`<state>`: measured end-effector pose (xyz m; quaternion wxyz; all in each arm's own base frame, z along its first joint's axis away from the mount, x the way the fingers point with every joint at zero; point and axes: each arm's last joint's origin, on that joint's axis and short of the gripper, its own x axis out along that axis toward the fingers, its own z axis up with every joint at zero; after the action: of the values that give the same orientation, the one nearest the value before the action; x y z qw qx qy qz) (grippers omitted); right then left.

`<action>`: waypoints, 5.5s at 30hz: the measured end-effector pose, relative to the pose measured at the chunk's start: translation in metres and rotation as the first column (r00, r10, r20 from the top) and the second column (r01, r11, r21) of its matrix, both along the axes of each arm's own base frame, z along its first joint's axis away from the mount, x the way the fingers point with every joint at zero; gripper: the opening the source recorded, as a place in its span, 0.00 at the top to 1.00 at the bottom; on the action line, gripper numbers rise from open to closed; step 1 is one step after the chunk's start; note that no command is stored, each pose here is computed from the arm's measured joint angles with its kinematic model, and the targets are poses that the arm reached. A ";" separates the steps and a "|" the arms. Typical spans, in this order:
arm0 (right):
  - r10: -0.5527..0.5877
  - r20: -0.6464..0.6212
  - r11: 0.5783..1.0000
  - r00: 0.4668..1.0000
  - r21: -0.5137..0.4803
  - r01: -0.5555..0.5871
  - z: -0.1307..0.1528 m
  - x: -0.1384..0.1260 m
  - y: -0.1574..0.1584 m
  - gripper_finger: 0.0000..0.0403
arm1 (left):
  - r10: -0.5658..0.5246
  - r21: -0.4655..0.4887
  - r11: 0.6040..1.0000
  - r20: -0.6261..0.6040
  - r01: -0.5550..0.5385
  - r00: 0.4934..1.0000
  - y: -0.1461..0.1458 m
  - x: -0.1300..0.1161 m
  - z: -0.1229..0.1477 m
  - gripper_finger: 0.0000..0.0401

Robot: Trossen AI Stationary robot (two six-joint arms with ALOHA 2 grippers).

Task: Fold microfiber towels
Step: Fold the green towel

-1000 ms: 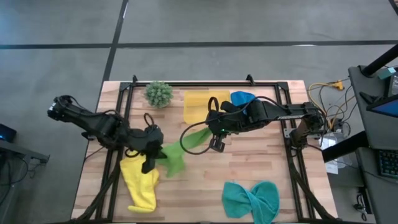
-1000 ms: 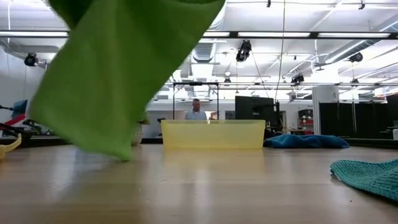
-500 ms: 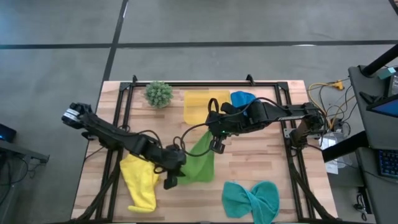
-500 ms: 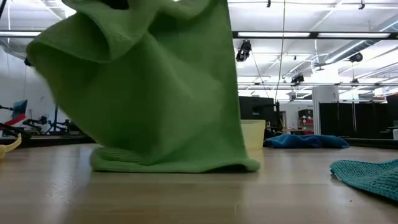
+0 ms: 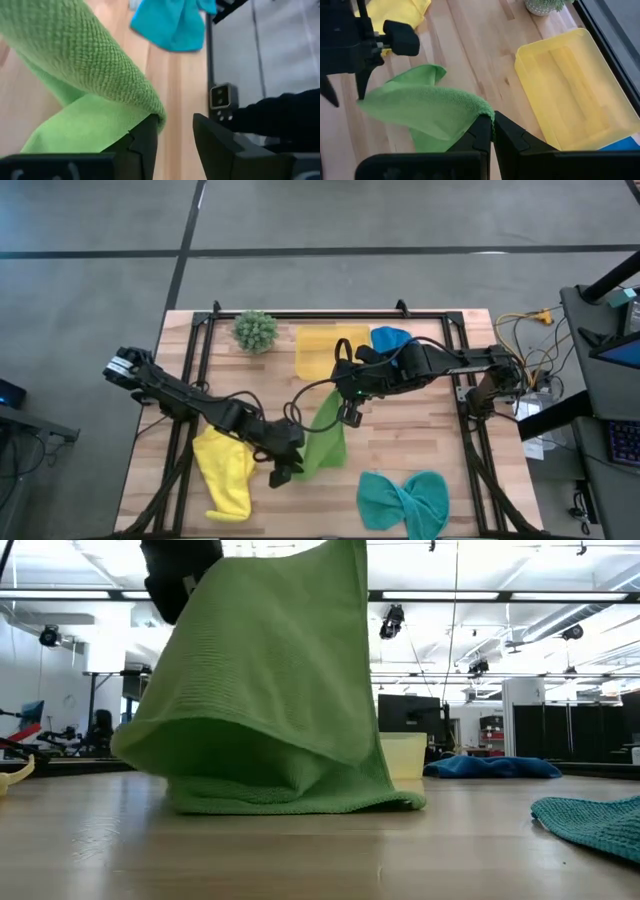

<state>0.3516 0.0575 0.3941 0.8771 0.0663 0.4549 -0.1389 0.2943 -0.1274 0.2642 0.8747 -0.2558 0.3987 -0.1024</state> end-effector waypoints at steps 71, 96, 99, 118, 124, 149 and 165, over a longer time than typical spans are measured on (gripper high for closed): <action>-0.023 0.192 0.977 0.981 0.212 -0.019 0.039 -0.026 0.038 0.98 | 0.503 0.242 0.705 0.492 -0.667 0.710 0.052 0.032 0.028 0.60; -0.009 0.274 0.977 0.962 0.208 -0.050 0.068 -0.047 0.057 0.98 | 0.228 0.165 0.940 0.347 -0.299 0.910 0.046 0.010 0.060 0.59; -0.024 0.256 0.980 0.966 0.198 -0.028 0.062 -0.043 0.052 0.98 | 0.209 0.123 0.957 0.339 -0.263 0.918 0.029 0.012 0.053 0.59; -0.034 0.201 0.987 0.979 0.158 0.002 0.048 -0.033 0.036 0.98 | 0.515 0.152 0.818 0.235 -0.554 0.825 0.001 0.029 -0.001 0.59; -0.026 0.201 0.988 0.979 0.152 -0.005 0.048 -0.033 0.036 0.98 | 0.490 0.236 0.811 0.223 -0.535 0.842 -0.007 0.012 0.004 0.59; -0.023 0.208 0.988 0.978 0.152 -0.009 0.049 -0.032 0.037 0.98 | 0.462 0.369 0.793 0.153 -0.484 0.874 -0.007 0.037 -0.045 0.78; 0.146 0.043 0.989 0.988 -0.025 -0.145 0.042 -0.046 0.032 0.98 | 0.379 0.478 0.791 0.106 -0.382 0.919 0.027 -0.044 0.043 1.00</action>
<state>0.3057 0.0895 0.4360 0.8955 0.0263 0.4374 -0.0782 0.2503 -0.1002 0.3070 0.9140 -0.1004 0.3497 0.1794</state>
